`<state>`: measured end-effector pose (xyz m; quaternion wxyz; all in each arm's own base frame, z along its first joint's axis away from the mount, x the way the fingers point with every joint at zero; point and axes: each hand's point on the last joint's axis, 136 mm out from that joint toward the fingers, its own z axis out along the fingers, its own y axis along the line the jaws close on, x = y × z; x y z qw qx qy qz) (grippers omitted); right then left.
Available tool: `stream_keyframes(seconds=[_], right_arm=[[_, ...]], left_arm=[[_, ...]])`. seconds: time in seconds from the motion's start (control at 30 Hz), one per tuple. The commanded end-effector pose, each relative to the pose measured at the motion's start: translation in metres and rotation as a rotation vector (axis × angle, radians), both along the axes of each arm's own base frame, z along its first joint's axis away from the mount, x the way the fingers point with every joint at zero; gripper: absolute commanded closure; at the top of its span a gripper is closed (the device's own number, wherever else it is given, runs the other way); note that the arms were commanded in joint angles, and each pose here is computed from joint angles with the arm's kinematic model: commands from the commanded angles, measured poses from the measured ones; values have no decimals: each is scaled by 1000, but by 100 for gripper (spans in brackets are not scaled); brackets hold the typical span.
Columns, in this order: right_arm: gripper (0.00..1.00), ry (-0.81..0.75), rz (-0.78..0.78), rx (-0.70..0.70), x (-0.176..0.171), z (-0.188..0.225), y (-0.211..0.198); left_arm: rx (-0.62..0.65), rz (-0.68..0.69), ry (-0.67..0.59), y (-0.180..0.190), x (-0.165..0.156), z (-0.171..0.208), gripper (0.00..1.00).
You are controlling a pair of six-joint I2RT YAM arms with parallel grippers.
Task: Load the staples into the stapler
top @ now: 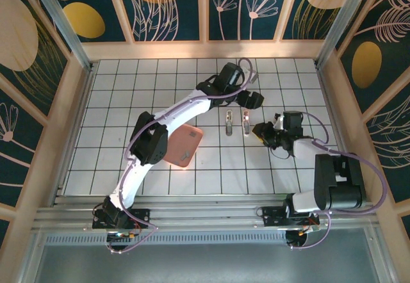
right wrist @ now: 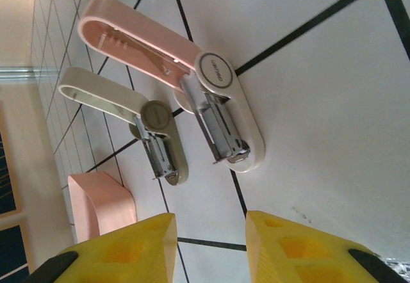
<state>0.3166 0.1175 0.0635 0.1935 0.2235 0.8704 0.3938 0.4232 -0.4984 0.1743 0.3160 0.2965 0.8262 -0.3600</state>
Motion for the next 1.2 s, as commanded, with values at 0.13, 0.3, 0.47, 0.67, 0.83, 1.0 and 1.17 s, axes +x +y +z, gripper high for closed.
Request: stream_keyframes(seconds=[0.13,0.3,0.47,0.67,0.83,1.0,1.17], right_arm=[[65,31,10,31,-1,-13,6],[65,43,21,33,-1,-18,10],[65,52,27,34,-1,-21,12],[65,54,30,29,0,-23,14],[65,61,31,20,0,-26,14],[66,63,26,12,1,-29,12],[67,73,27,4,0,-34,12]], left_arm=[[5,-12,120,-8,-1,-33,23],[3,-9,141,-11,0,-44,24],[26,18,143,-9,5,-56,24],[45,35,149,-7,9,-68,23],[43,50,126,-8,14,-69,22],[49,54,123,-8,17,-73,22],[61,51,136,-8,15,-82,22]])
